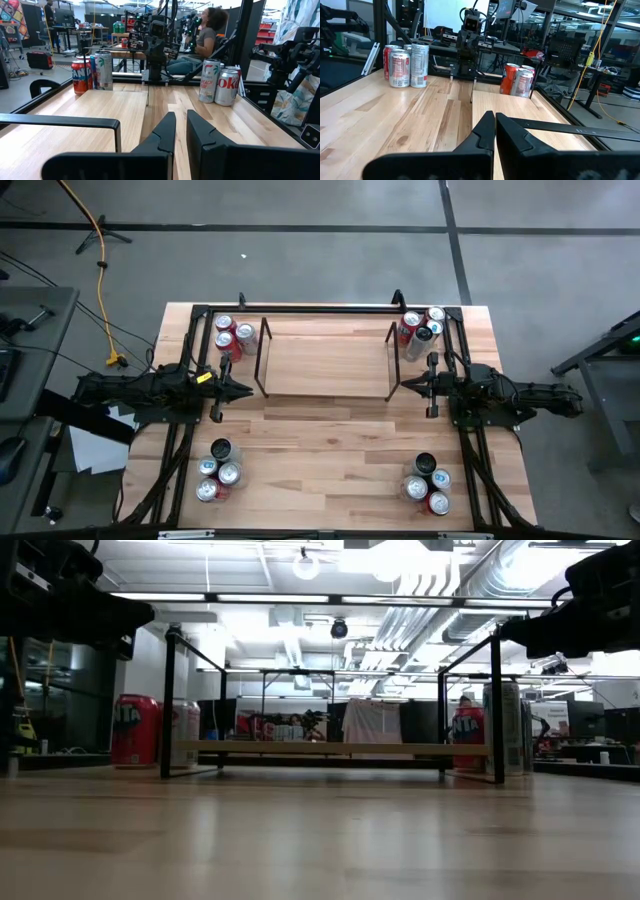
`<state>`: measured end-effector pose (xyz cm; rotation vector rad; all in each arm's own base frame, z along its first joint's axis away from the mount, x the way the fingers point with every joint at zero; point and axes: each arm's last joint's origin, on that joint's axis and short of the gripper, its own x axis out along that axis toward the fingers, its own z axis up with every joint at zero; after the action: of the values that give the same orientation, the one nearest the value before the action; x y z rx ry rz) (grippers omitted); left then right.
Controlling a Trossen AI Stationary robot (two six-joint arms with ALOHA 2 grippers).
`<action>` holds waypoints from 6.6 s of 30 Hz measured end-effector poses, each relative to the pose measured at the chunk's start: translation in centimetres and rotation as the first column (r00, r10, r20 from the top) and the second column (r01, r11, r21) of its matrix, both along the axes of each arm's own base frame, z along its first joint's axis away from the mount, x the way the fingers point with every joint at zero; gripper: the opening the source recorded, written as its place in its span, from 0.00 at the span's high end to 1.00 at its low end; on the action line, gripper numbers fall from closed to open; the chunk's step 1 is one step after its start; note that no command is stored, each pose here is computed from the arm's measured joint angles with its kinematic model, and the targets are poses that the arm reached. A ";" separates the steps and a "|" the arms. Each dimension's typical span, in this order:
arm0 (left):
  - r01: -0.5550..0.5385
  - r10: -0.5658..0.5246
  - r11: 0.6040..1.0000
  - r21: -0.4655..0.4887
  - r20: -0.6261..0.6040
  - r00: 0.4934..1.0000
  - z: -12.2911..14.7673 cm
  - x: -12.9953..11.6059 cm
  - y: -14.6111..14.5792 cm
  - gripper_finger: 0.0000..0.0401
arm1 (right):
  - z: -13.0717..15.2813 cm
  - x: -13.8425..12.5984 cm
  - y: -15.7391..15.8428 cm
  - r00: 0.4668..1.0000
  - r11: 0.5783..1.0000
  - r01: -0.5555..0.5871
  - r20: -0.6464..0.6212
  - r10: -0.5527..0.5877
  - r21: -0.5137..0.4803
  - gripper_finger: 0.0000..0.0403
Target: Place canned beverage on shelf
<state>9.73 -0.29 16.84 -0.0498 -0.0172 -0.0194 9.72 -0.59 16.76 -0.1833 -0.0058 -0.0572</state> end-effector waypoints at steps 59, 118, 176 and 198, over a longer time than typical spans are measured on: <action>-0.336 0.437 0.824 -0.456 0.135 0.889 15.0 -0.9 1.3 0.55 | 0.0 0.0 0.0 1.000 1.000 -0.001 0.000 0.001 0.000 1.00; -1.000 0.431 0.028 0.004 -0.903 0.008 6.2 2.3 13.2 0.27 | 0.0 0.0 0.0 1.000 1.000 0.000 0.000 0.000 0.000 1.00; -0.999 0.428 -0.027 0.042 -0.902 -0.049 5.7 1.8 13.2 0.43 | 0.0 0.0 0.0 1.000 1.000 0.000 0.000 0.000 0.000 1.00; -0.922 0.724 0.260 -0.287 -0.574 0.383 20.7 -0.3 9.7 0.43 | 0.0 0.0 0.0 1.000 1.000 0.000 0.000 0.000 0.000 1.00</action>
<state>9.42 9.44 37.50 -0.6815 0.3101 1.1457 9.72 -0.59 16.76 -0.1834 -0.0057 -0.0569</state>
